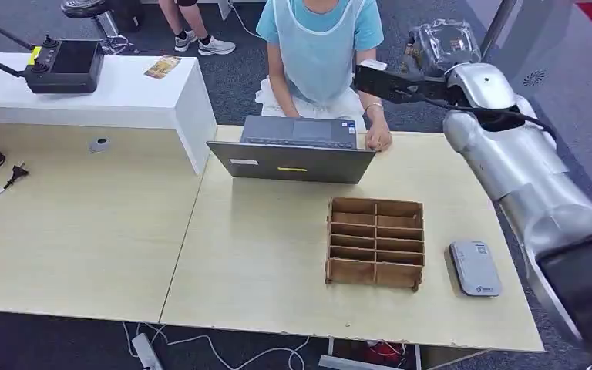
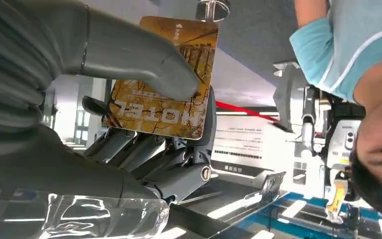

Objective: Pass the card to the sensor for recognition and then transmit it.

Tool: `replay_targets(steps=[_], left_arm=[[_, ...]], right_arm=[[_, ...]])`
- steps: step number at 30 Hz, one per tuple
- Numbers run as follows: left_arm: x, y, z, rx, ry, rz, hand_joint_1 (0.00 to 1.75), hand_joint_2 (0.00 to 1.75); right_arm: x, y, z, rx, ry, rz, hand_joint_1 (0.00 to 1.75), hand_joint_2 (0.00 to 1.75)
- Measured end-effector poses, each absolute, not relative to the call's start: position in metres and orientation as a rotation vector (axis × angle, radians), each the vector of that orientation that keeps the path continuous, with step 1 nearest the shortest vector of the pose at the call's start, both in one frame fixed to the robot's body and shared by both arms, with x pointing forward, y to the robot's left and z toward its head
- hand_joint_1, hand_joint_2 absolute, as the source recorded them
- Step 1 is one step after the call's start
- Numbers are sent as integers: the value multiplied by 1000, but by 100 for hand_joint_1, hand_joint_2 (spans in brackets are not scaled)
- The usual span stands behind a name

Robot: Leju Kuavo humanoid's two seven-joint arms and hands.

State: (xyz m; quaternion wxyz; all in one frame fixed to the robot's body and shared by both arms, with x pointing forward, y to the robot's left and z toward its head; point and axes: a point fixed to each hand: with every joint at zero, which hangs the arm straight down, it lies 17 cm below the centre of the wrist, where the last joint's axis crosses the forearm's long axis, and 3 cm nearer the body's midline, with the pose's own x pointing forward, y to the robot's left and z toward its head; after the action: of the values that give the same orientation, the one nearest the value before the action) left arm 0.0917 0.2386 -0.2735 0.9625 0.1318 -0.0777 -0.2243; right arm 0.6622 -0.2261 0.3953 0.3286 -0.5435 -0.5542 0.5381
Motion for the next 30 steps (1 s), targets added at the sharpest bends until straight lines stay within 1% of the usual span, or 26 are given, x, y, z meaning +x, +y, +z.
replay_targets(steps=[8,19,30], left_arm=[[95,237,-273,266,-165,-469,0,0],[95,236,-273,265,-167,-475,0,0],[95,235,-273,265,-167,-476,0,0]], right_arm=[[668,-229,372,-1433,-1398,1477,175,175],[673,-243,349,-1392,-1331,1467,175,175],[674,-248,344,-1378,-1317,1454,175,175]])
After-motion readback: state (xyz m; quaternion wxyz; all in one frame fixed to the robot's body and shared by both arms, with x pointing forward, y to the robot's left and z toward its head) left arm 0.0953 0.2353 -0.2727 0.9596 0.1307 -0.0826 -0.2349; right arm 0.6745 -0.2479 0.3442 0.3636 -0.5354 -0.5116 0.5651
